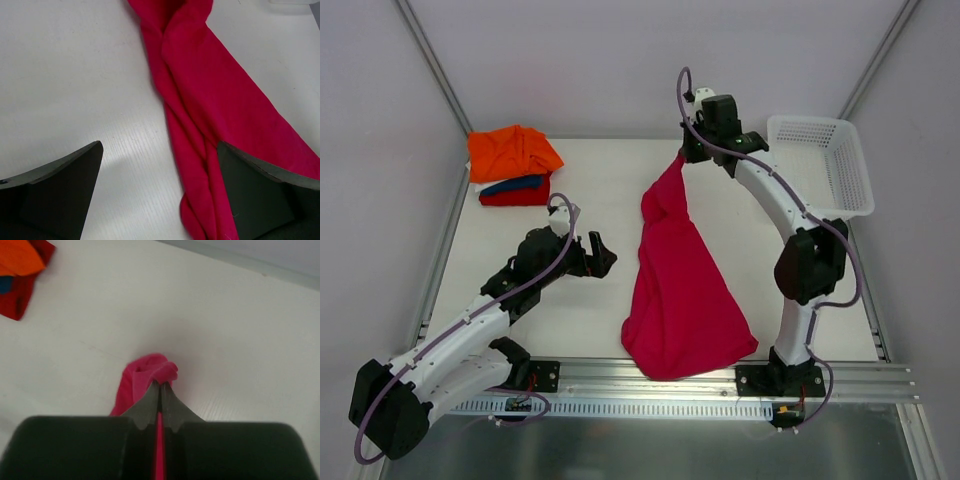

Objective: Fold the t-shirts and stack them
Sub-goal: Move the tshirt to the center of the board

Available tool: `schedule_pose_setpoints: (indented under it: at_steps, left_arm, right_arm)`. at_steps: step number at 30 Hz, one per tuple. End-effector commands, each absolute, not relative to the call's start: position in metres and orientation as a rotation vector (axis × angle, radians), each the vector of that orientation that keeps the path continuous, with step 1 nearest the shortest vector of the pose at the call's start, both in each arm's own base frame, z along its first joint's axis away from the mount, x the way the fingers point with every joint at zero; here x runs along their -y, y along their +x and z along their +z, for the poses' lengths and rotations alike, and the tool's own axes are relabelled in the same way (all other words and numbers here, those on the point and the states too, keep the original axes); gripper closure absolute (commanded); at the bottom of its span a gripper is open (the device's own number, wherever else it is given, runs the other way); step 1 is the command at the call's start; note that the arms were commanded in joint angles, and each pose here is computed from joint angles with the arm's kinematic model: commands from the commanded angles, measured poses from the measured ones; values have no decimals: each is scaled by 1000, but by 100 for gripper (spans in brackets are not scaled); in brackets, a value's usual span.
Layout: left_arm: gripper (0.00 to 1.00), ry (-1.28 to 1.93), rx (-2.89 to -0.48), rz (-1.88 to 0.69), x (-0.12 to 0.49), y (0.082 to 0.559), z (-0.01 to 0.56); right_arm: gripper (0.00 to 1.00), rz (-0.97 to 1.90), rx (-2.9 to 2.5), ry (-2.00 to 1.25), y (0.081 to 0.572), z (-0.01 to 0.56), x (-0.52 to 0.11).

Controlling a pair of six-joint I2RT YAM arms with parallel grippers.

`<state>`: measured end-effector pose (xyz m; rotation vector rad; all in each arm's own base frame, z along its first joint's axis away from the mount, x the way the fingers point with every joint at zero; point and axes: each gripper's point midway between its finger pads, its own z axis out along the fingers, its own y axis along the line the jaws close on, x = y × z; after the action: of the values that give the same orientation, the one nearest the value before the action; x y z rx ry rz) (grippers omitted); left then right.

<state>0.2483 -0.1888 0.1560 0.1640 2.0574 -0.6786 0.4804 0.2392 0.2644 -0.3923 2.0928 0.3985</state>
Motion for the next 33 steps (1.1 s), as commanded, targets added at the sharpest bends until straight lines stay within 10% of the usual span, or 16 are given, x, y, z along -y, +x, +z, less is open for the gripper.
schedule_pose_setpoints:
  at_steps: [1,33]
  left_arm:
    - [1,146,-2014,-672,188,251,166]
    - [1,205,-2250,-747,224,238,108]
  right_arm:
    - [100,226,-2051,-297,513,278,-203]
    - [100,-83,-2355,215,582,138,-44]
